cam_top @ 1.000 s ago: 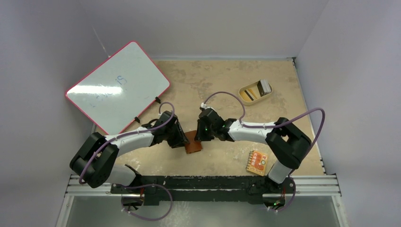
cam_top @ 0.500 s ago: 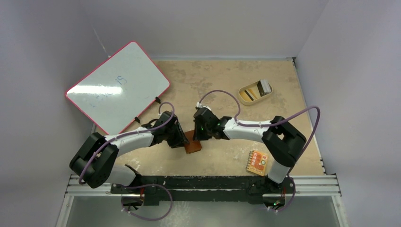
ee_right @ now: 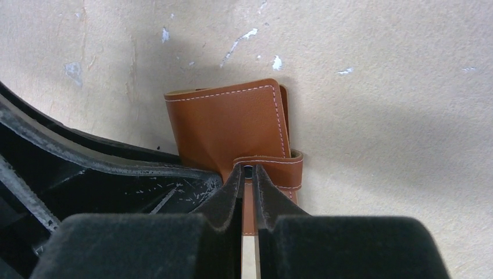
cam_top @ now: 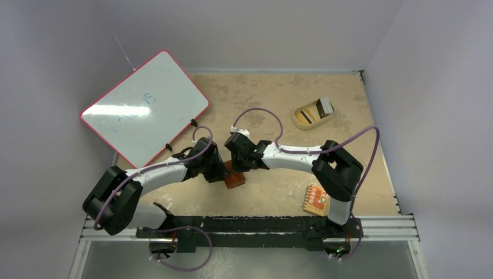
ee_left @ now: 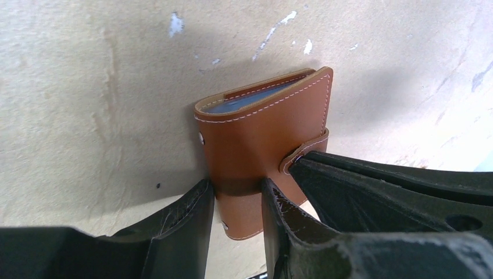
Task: Put the credit cards into the card holder
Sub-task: Close the card holder at the center of the board.
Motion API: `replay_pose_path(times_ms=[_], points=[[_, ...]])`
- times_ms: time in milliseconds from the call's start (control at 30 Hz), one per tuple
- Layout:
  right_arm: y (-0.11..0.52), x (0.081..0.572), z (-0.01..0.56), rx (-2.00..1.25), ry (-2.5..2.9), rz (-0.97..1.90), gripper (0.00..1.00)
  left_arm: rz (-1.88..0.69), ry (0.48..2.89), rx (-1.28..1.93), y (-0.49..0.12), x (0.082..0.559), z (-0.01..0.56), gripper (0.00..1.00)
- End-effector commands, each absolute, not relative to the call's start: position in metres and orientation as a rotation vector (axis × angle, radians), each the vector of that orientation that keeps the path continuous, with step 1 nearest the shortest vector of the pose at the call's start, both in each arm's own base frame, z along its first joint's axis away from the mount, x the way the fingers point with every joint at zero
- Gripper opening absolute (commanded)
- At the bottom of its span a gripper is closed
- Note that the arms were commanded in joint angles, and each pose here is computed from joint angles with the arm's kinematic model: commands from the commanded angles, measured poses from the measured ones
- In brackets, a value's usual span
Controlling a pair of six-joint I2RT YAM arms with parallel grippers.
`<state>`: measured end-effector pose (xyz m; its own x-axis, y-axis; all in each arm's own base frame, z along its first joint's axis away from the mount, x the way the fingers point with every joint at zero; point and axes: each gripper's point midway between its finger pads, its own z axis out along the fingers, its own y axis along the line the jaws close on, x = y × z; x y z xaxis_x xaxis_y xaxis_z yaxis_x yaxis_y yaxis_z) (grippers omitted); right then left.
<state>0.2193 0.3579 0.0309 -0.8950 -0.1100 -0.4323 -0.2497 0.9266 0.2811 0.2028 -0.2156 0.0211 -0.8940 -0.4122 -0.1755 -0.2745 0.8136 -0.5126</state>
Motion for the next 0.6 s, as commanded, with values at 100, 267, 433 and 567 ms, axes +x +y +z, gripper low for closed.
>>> replay_pose_path(times_ms=[100, 267, 433, 567], points=[[0.319, 0.168, -0.031, -0.356, 2.862, 0.163, 0.06, -0.666, 2.628, -0.58, -0.203, 0.211, 0.037, 0.35], [0.332, 0.201, 0.011, -0.299, 2.743, 0.274, 0.1, -0.641, 2.499, -0.603, -0.189, 0.229, 0.072, 0.37], [0.344, 0.244, 0.082, -0.25, 2.525, 0.465, 0.17, -0.532, 2.356, -0.595, -0.166, 0.247, 0.122, 0.45], [0.34, 0.264, 0.14, -0.196, 2.372, 0.556, 0.34, -0.456, 2.228, -0.533, -0.148, 0.259, 0.182, 0.56]])
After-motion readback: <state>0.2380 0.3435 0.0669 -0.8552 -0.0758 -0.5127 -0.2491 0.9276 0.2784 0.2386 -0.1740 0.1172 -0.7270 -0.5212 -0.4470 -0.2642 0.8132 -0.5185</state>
